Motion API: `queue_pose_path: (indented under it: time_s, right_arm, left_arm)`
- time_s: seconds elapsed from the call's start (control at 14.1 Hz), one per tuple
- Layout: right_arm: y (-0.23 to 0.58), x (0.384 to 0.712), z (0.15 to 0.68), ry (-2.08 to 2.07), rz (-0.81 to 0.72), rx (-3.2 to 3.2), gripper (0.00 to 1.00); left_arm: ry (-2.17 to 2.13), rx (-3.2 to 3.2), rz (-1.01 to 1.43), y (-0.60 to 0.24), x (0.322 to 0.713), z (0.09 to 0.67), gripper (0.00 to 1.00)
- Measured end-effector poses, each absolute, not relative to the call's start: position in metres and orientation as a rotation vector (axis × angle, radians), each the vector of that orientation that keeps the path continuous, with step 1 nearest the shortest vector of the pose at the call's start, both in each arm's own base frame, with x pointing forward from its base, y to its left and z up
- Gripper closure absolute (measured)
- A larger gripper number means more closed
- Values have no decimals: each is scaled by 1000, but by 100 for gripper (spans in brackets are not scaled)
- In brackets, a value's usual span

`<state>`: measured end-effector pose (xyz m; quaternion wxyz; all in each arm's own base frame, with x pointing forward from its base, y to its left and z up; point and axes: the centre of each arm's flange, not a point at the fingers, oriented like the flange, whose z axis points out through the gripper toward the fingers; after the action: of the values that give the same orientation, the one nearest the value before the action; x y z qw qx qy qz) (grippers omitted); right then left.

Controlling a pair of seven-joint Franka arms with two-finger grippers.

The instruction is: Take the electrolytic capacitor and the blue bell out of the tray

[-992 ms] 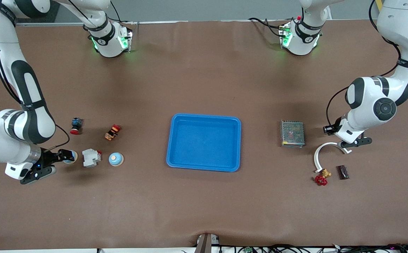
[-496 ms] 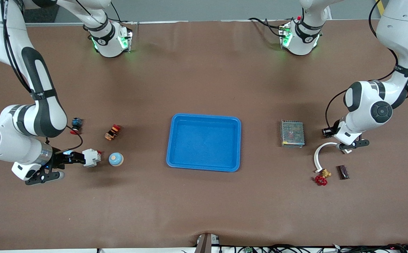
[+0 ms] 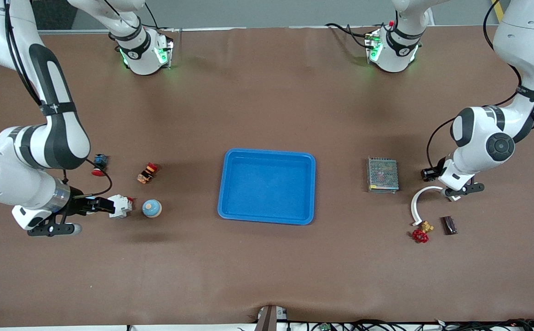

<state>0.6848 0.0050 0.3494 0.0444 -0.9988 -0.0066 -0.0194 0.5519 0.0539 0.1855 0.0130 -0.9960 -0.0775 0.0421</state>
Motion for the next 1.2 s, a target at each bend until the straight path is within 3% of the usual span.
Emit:
queue_pose_path:
  time_s: [0.28, 0.85, 1.2]
  right_arm:
    - [-2, 683, 373, -44, -108, -3107, 0]
    - [14, 666, 446, -105, -169, -3133, 0]
    - [29, 637, 507, -133, -147, -3147, 0]
  left_arm:
    - [-247, -3103, 87, 58, 563, 196, 1]
    - [-206, -3069, 137, 116, 570, 252, 0]
    - [-269, -3095, 214, 119, 585, 380, 0]
